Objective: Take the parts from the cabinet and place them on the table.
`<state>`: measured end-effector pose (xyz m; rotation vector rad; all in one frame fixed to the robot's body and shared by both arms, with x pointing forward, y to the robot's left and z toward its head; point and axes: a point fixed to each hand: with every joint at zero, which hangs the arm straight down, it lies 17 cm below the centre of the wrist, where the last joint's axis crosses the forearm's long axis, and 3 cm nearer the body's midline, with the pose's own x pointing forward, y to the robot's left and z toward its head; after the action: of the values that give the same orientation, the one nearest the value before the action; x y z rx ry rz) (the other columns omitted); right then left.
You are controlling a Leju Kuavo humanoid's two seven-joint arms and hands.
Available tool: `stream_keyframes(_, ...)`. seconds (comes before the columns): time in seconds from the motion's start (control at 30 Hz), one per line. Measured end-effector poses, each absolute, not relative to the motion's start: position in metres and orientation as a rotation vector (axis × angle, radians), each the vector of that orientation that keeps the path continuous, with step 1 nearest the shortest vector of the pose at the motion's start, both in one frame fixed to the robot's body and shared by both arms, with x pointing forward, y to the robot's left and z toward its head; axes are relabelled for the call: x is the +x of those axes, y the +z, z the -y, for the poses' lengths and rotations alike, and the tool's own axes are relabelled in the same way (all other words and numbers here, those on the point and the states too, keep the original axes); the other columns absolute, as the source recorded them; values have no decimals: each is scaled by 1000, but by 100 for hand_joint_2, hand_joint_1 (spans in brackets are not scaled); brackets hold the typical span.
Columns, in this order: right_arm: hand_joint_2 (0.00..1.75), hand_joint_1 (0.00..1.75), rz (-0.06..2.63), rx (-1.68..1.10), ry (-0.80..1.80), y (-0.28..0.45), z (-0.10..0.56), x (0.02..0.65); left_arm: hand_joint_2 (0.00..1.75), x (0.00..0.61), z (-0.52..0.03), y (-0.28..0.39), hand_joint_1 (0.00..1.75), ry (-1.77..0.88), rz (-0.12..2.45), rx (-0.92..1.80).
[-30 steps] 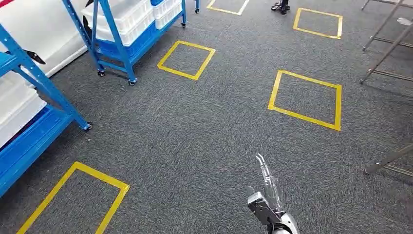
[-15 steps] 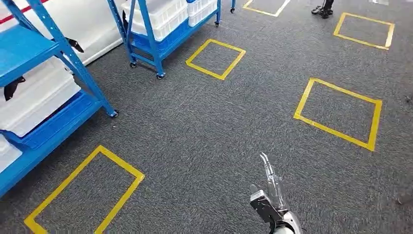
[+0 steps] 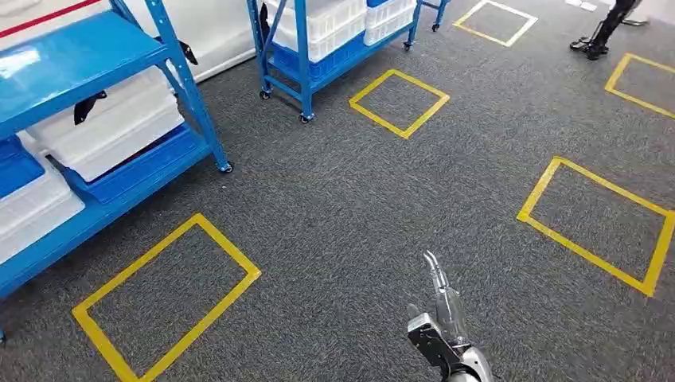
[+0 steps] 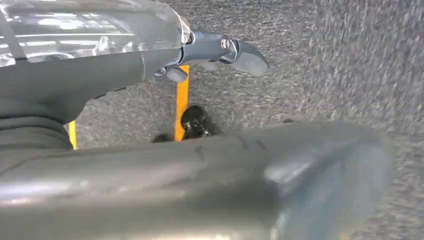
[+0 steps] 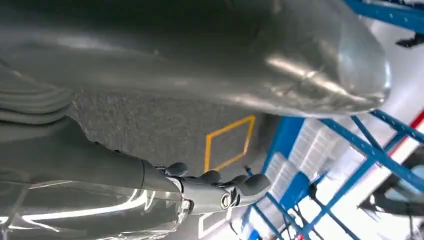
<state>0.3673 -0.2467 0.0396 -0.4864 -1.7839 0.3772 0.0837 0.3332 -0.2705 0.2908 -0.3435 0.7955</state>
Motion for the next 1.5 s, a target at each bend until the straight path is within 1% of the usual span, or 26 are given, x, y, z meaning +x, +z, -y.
stream_keyframes(0.13, 0, 0, 1762, -498, 387, 32, 253, 358, 0, 82, -334, -271, 0, 803, 342, 291)
stream_keyframes(0.47, 0, 0, 1785, -509, 381, 41, 255, 358, 0, 80, -332, -271, 0, 807, 334, 286)
stream_keyframes(1.1, 0, 0, 1760, -515, 349, 35, 266, 351, 0, 84, -337, -270, 0, 807, 351, 283)
stream_keyframes(1.3, 0, 0, 1737, -462, 214, 30, 282, 348, 0, 86, -341, -268, 0, 805, 379, 289)
stream_keyframes(1.5, 0, 0, 1741, -443, 178, 28, 292, 345, 0, 86, -347, -267, 0, 801, 394, 303)
